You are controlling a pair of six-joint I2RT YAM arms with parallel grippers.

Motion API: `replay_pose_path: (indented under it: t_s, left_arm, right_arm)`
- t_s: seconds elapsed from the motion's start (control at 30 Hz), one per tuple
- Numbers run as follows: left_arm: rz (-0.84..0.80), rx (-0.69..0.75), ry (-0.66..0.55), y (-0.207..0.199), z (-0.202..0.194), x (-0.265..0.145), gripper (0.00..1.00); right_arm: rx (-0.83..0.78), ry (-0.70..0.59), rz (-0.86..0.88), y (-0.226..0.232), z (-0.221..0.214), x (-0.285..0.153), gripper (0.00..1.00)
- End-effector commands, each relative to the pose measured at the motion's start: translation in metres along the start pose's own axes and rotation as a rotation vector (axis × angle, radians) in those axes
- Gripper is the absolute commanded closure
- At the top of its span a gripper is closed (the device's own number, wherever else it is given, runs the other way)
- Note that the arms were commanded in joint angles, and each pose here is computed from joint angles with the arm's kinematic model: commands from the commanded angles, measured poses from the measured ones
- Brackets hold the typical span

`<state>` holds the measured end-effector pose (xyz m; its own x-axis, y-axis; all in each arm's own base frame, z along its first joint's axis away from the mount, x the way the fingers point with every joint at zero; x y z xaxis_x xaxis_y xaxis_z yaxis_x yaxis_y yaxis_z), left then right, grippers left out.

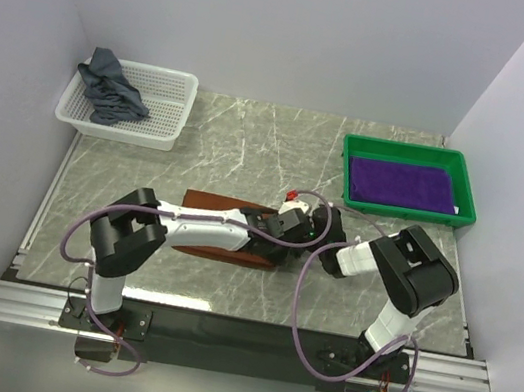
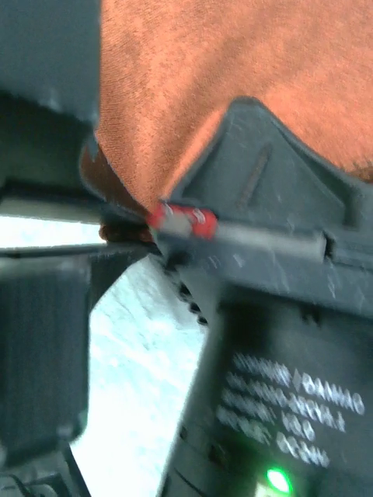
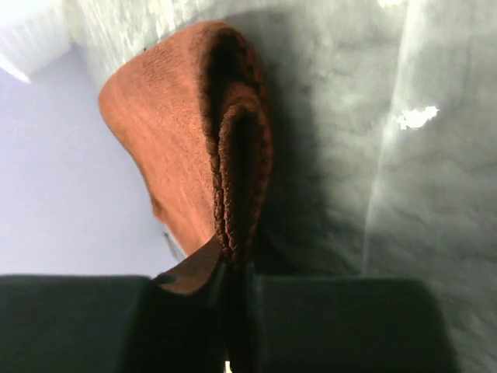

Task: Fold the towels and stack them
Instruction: Neatly place the folded towel into the bin

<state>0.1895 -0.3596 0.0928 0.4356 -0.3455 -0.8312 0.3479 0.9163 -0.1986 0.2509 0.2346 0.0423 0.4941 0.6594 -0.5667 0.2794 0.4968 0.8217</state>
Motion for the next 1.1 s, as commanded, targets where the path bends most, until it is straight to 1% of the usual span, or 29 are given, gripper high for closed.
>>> replay_pose_path:
  t_s: [0.0,0.03,0.07,0.1,0.13,0.17,0.23,0.27,0.3,0.33,0.37,0.4,0.43,0.47,0.5,0.53,0.57,0.63,0.67,0.73,0.77,0.8,0.83,0.87,0.97,1.03,1.07]
  left_arm:
    - [-0.089,-0.051,-0.064,-0.021,0.028,-0.006,0.74]
    - [-0.097,-0.060,-0.077,-0.023,0.034,-0.009,0.60]
    - [-0.103,-0.063,-0.088,-0.021,0.040,-0.012,0.53]
    - [-0.115,-0.066,-0.101,-0.022,0.045,-0.017,0.47]
    - [-0.125,-0.069,-0.109,-0.021,0.050,-0.021,0.36]
    - [-0.132,-0.065,-0.115,-0.021,0.054,-0.024,0.33]
    - [-0.153,-0.072,-0.132,-0.016,0.063,-0.036,0.25]
    - [-0.162,-0.075,-0.142,-0.014,0.066,-0.041,0.23]
    - [-0.172,-0.088,-0.165,-0.009,0.074,-0.052,0.21]
    - [-0.171,-0.085,-0.165,-0.003,0.073,-0.055,0.19]
    - [-0.173,-0.101,-0.173,0.007,0.078,-0.060,0.18]
    - [-0.193,-0.113,-0.200,0.012,0.084,-0.075,0.17]
    - [-0.184,-0.113,-0.190,0.024,0.080,-0.076,0.16]
    - [-0.183,-0.139,-0.197,0.040,0.087,-0.080,0.15]
    - [-0.179,-0.131,-0.211,0.054,0.086,-0.090,0.14]
    - [-0.167,-0.135,-0.231,0.065,0.091,-0.094,0.13]
    - [-0.108,-0.161,-0.236,0.090,0.096,-0.097,0.11]
    - [-0.059,-0.138,-0.263,0.117,0.102,-0.110,0.07]
    - [-0.009,-0.160,-0.269,0.139,0.107,-0.113,0.06]
    - [0.040,-0.152,-0.308,0.162,0.112,-0.124,0.03]
    - [0.074,-0.180,-0.317,0.180,0.115,-0.128,0.02]
    - [0.081,-0.188,-0.326,0.188,0.116,-0.133,0.02]
    - [0.099,-0.182,-0.330,0.197,0.117,-0.134,0.02]
    - [0.130,-0.202,-0.335,0.212,0.118,-0.136,0.02]
    - [0.191,-0.226,-0.345,0.238,0.113,-0.131,0.02]
    - [0.171,-0.249,-0.312,0.244,0.106,-0.120,0.03]
    - [0.182,-0.269,-0.297,0.251,0.105,-0.119,0.03]
  right_arm:
    - [-0.113,-0.030,-0.102,-0.003,0.013,0.002,1.00]
    - [-0.127,-0.029,-0.113,-0.003,0.016,0.002,1.00]
    - [-0.159,-0.022,-0.139,-0.007,0.021,0.000,1.00]
    - [-0.181,-0.025,-0.134,0.000,0.027,0.000,1.00]
    - [-0.201,-0.015,-0.141,0.001,0.031,0.000,1.00]
    - [-0.232,-0.008,-0.178,-0.005,0.038,-0.004,1.00]
    - [-0.285,-0.014,-0.183,0.005,0.052,-0.006,1.00]
    - [-0.338,-0.027,-0.204,0.004,0.061,-0.008,1.00]
    - [-0.347,-0.035,-0.235,0.007,0.073,-0.012,1.00]
    - [-0.376,-0.050,-0.248,0.011,0.080,-0.016,1.00]
    - [-0.426,-0.065,-0.291,0.015,0.091,-0.021,1.00]
    - [-0.451,-0.084,-0.311,0.016,0.102,-0.026,1.00]
    - [-0.480,-0.095,-0.320,0.022,0.110,-0.031,1.00]
    - [-0.543,-0.097,-0.341,0.031,0.120,-0.037,1.00]
    - [-0.603,-0.097,-0.357,0.033,0.131,-0.043,1.00]
    - [-0.596,-0.098,-0.358,0.041,0.137,-0.046,1.00]
    - [-0.658,-0.089,-0.366,0.055,0.147,-0.053,1.00]
    - [-0.714,-0.088,-0.399,0.061,0.164,-0.060,1.00]
    - [-0.737,-0.099,-0.402,0.077,0.172,-0.068,1.00]
    - [-0.778,-0.110,-0.429,0.086,0.185,-0.074,1.00]
    - [-0.796,-0.119,-0.431,0.101,0.190,-0.082,1.00]
    - [-0.807,-0.131,-0.453,0.106,0.196,-0.087,1.00]
    - [-0.826,-0.131,-0.471,0.109,0.201,-0.091,1.00]
    - [-0.836,-0.150,-0.471,0.123,0.207,-0.102,1.00]
    - [-0.854,-0.200,-0.473,0.145,0.224,-0.125,1.00]
    - [-0.864,-0.221,-0.485,0.153,0.232,-0.136,1.00]
    - [-0.873,-0.250,-0.494,0.165,0.238,-0.147,1.00]
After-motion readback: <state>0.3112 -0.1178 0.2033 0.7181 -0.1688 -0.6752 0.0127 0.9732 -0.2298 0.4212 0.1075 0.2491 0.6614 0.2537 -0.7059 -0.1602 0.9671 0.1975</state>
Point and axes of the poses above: each gripper's point midway between its finger pads, its own x axis out along the fingers, its own y axis along the line the jaws close on, z = x × y, the point moved 5 cm from there along -x, back along the fingers, and after that the axes turned 2 degrees about -x, right-handed, at the moved point
